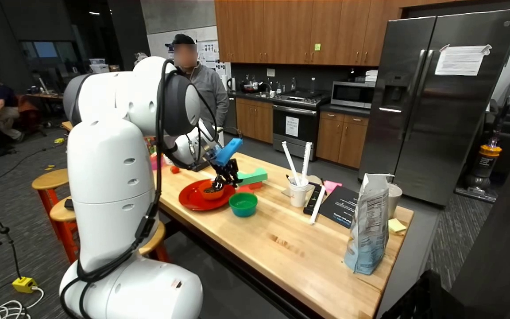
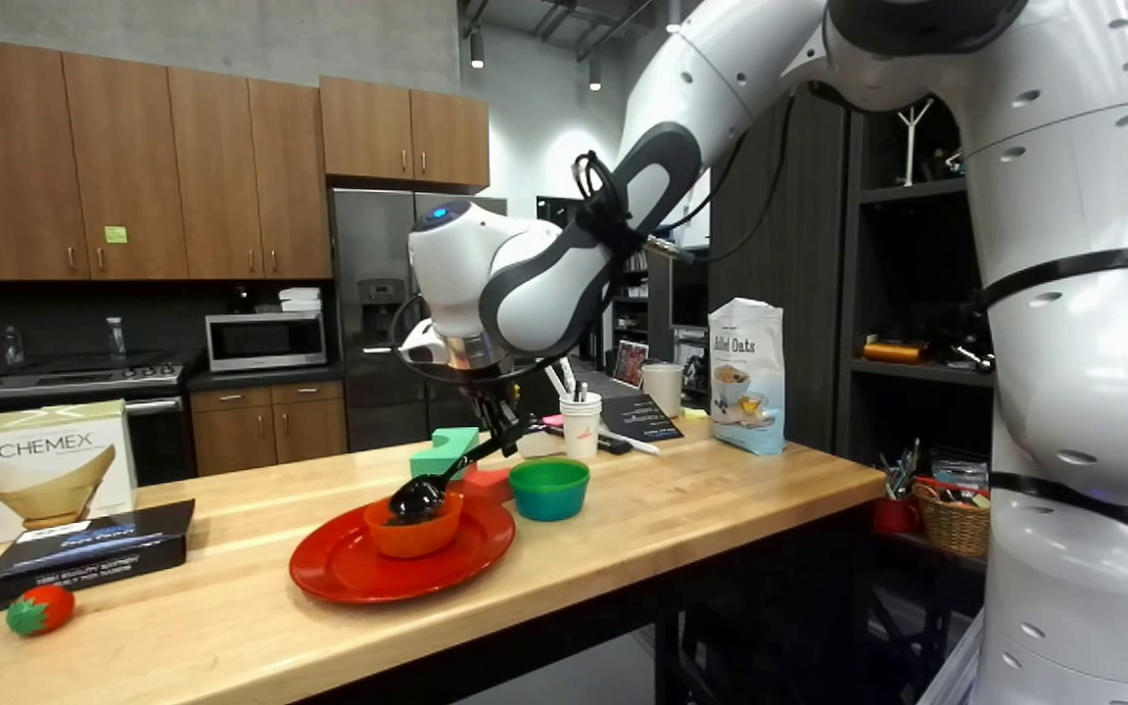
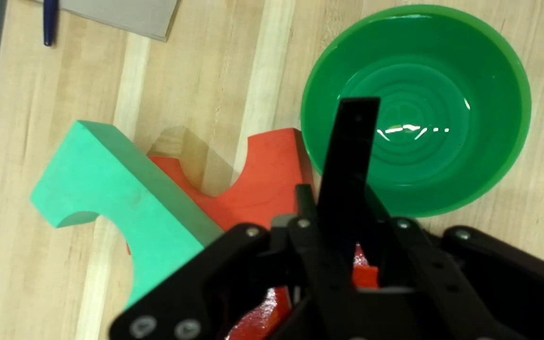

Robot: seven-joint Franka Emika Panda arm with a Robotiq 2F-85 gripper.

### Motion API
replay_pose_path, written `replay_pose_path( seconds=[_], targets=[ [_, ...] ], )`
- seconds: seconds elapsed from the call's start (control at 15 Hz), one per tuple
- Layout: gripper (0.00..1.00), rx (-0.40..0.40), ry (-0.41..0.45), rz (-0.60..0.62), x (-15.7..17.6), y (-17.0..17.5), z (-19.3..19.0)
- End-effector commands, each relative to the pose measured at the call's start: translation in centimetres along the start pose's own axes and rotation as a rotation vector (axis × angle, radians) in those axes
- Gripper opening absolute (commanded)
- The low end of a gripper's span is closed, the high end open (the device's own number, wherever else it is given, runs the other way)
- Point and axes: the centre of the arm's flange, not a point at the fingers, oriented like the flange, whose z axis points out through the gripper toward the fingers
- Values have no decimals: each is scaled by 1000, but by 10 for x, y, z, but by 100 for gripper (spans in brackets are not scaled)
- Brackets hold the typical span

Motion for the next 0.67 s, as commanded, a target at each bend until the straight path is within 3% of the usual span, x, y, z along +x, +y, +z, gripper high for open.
replay_pose_path(
  seconds=[0.0, 0.6],
  targets=[
    [6, -53, -71, 9, 7, 4, -3],
    [6, -72, -81, -22, 22, 6, -14]
  ],
)
